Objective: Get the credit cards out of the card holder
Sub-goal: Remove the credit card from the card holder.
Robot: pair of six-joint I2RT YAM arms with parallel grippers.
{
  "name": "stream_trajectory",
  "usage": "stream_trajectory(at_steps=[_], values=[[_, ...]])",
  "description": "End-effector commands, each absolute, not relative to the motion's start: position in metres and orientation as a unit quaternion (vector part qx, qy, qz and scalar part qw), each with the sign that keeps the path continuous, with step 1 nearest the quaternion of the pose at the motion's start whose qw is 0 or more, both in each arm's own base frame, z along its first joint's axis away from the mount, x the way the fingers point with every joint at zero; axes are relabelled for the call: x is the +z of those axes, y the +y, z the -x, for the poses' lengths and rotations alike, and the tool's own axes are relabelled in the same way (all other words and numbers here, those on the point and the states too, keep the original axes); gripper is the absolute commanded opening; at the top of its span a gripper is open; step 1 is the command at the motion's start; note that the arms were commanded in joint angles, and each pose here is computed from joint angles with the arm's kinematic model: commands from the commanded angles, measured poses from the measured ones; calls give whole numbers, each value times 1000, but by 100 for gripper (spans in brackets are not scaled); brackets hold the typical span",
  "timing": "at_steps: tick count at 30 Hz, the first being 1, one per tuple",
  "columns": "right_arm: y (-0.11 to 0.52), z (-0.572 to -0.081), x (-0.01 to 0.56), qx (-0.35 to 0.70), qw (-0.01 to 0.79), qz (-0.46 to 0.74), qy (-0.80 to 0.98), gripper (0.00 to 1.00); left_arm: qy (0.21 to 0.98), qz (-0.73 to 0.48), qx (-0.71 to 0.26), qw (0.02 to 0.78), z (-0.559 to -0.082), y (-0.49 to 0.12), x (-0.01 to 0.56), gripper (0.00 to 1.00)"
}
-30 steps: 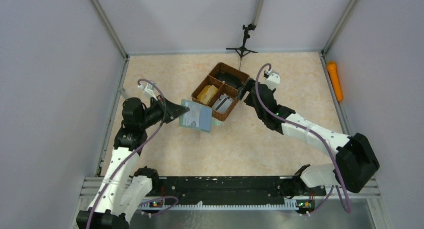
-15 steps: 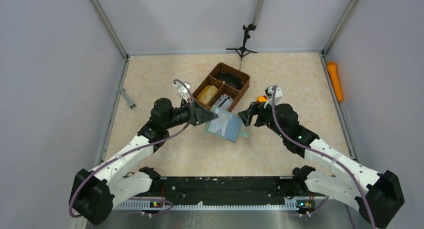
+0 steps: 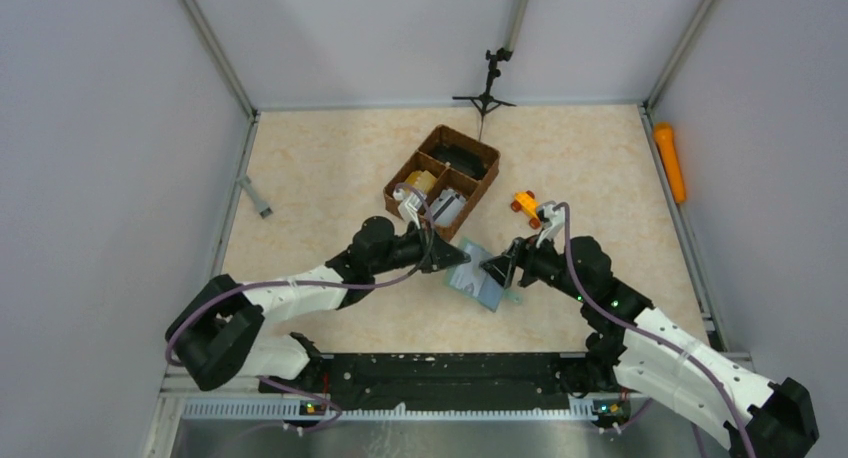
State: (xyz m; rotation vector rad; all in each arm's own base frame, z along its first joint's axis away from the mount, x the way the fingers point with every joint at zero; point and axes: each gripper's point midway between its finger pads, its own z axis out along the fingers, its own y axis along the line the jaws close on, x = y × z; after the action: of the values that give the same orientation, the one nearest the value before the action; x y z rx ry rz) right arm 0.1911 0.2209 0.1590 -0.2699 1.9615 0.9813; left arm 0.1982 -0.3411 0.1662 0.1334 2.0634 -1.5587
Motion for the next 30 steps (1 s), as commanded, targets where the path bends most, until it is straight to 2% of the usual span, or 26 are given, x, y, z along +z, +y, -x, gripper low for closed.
stream_trajectory(at_steps=[1, 9, 14, 17, 20, 24, 30], values=[[222, -173, 145, 421, 400, 98, 808, 72, 743, -39, -594, 306, -205, -351, 164, 0], [216, -165, 109, 414, 342, 32, 843, 66, 774, -4, -556, 304, -208, -348, 121, 0], [227, -159, 93, 451, 302, -2, 840, 52, 766, 11, -572, 292, -202, -347, 114, 0], [227, -160, 89, 467, 307, -28, 829, 37, 753, 27, -588, 293, -200, -344, 115, 0], [226, -162, 88, 480, 316, -43, 817, 37, 743, 39, -601, 293, -199, -341, 117, 0], [227, -161, 94, 500, 327, -43, 800, 46, 720, 50, -630, 285, -196, -342, 126, 0], [231, -161, 103, 516, 329, -45, 790, 49, 678, 59, -683, 264, -189, -346, 146, 0]])
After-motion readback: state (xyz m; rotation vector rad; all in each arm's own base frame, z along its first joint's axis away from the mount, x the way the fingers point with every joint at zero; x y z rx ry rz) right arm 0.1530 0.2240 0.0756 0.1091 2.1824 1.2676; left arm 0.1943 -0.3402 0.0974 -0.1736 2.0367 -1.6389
